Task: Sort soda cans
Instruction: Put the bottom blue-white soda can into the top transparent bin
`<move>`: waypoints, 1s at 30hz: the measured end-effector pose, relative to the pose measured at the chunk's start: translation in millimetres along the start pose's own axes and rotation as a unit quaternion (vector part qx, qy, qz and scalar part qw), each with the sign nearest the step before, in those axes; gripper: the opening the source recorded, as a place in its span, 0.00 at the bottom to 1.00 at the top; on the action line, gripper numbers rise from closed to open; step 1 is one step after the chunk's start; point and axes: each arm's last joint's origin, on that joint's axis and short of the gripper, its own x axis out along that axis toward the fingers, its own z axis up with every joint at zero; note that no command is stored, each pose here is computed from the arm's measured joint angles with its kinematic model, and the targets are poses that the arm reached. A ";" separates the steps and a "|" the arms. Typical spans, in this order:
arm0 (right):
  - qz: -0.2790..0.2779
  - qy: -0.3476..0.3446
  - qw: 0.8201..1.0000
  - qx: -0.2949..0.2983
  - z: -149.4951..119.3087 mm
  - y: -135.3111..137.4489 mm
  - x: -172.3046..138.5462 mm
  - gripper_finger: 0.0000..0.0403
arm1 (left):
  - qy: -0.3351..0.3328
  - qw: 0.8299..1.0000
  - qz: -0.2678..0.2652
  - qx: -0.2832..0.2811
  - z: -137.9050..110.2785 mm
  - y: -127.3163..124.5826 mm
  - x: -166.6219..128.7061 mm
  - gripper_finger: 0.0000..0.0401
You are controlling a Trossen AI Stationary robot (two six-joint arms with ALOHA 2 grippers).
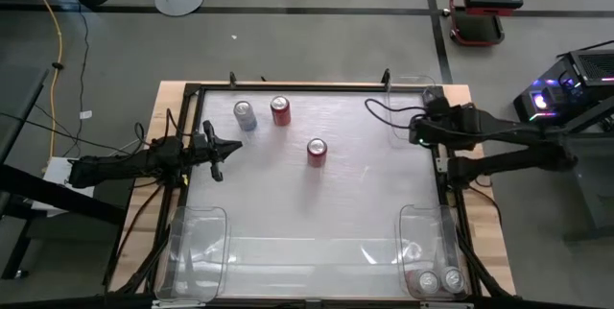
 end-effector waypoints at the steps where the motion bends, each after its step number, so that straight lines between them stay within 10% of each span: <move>1: 0.001 -0.001 1.000 0.005 -2.4 -0.5 2.6 0.65 | 0.000 1.000 0.000 0.000 0.0 0.0 0.0 0.01; 30: 0.029 0.102 0.994 0.037 -18.4 2.8 47.3 0.70 | 0.000 1.000 0.000 0.000 0.0 0.0 0.0 0.01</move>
